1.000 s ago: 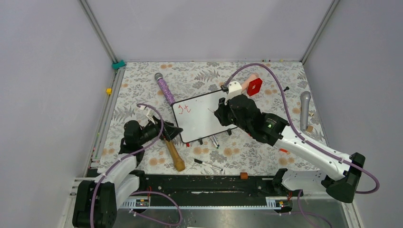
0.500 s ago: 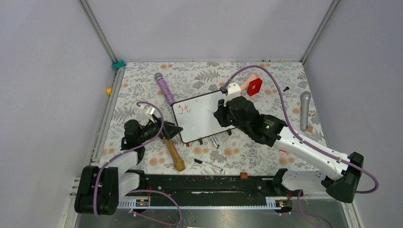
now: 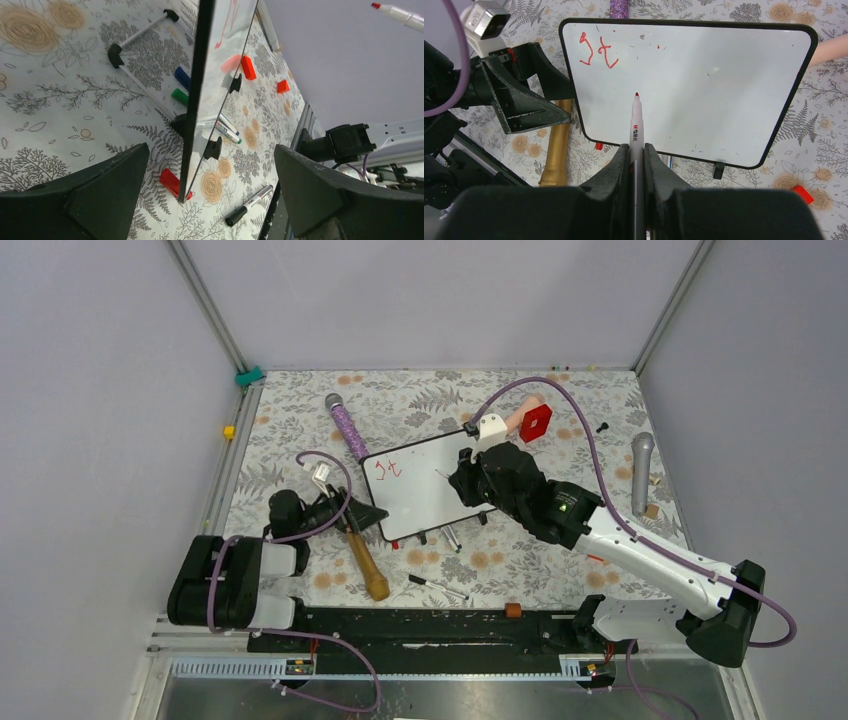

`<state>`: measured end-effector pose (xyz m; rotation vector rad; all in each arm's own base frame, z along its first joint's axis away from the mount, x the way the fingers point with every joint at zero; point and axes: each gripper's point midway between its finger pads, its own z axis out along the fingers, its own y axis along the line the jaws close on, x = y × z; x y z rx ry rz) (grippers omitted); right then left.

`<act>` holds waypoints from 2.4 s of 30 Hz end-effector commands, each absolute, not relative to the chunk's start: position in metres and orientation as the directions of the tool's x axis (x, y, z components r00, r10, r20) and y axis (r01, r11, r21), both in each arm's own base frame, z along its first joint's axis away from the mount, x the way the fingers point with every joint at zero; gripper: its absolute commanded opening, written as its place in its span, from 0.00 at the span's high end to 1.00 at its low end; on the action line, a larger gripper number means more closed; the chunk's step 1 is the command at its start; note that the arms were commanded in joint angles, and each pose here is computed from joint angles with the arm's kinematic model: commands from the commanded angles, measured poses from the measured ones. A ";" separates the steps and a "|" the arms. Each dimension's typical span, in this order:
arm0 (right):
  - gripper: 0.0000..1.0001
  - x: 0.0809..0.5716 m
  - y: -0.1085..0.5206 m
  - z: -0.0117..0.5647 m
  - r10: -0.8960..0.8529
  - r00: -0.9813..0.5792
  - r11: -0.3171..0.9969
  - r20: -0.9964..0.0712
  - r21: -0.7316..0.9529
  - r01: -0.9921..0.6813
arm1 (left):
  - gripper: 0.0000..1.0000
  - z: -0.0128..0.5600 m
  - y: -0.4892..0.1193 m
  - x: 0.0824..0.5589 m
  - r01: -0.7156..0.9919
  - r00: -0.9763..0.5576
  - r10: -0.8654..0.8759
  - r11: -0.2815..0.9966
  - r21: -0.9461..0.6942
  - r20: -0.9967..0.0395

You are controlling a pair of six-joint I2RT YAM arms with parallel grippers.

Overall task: Write a sentence on the whiteboard
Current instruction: Hold the whiteboard on the whiteboard stand.

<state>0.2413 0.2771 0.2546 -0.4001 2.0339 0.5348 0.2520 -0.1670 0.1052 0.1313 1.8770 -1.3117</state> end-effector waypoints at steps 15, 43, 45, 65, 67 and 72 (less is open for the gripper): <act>1.00 0.255 0.308 0.257 -0.019 -0.501 0.829 -0.865 0.267 -0.492 | 0.17 0.123 -0.179 0.259 0.726 -0.530 -0.287 0.332 -0.602 -0.798; 1.00 0.256 0.316 0.248 -0.038 -0.520 0.825 -0.853 0.267 -0.498 | 0.65 0.115 -0.183 0.262 0.809 -0.465 -0.199 0.298 -0.506 -0.862; 1.00 0.256 0.317 0.246 -0.041 -0.523 0.824 -0.852 0.267 -0.500 | 0.63 0.115 -0.185 0.257 0.851 -0.427 -0.158 0.263 -0.454 -0.891; 1.00 0.258 0.318 0.241 -0.059 -0.524 0.829 -0.850 0.251 -0.500 | 0.63 0.094 -0.173 0.273 0.706 -0.608 -0.229 0.284 -0.649 -0.760; 1.00 0.258 0.320 0.238 -0.073 -0.530 0.833 -0.845 0.241 -0.498 | 0.63 0.090 -0.173 0.273 0.694 -0.624 -0.227 0.279 -0.664 -0.748; 1.00 0.257 0.325 0.237 -0.092 -0.531 0.831 -0.842 0.229 -0.506 | 0.64 0.083 -0.174 0.272 0.679 -0.651 -0.217 0.262 -0.686 -0.727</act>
